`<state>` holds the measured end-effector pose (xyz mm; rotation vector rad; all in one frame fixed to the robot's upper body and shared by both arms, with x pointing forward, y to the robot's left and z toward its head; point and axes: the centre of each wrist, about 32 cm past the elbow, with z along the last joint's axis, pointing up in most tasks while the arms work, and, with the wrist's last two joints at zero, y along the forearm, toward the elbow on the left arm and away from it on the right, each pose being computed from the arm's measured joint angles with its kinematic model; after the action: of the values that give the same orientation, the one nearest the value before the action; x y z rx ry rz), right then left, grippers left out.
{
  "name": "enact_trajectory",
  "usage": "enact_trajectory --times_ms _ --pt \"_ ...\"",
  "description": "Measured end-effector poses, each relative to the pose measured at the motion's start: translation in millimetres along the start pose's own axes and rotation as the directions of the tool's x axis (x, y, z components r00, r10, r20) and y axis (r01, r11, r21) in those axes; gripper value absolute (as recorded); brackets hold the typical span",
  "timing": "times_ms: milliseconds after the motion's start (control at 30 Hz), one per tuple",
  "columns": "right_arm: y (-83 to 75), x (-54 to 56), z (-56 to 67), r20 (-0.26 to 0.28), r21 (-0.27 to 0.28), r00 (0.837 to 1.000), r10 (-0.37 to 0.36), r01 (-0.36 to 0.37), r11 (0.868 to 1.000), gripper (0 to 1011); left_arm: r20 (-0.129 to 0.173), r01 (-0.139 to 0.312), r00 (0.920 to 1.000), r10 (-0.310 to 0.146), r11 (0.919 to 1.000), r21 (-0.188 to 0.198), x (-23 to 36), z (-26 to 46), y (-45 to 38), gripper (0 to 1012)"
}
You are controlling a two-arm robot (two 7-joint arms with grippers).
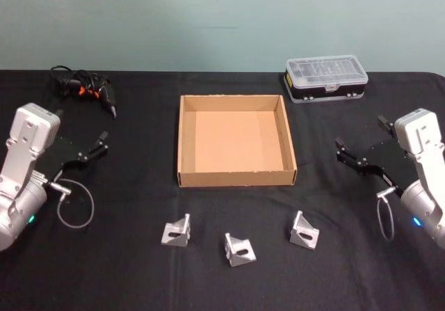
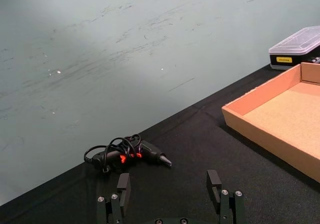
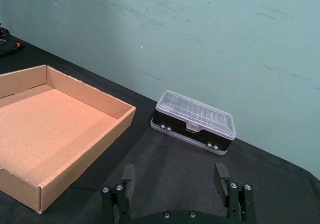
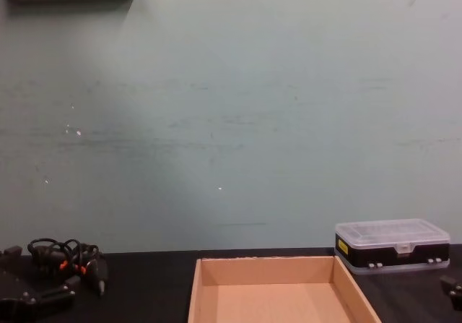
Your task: Use one hand to pick up the angle iron from the table and place it into the box.
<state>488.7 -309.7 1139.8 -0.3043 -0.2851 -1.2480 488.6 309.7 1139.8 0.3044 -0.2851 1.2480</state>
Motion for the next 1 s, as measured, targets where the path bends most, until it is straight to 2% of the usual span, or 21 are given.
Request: enact_trajectory --times_ms 1000 --pt "0.0 0.0 0.0 0.0 0.0 1.0 0.0 0.0 1.0 1000 0.0 0.0 1.0 0.0 1.0 0.0 0.0 0.0 0.0 1000"
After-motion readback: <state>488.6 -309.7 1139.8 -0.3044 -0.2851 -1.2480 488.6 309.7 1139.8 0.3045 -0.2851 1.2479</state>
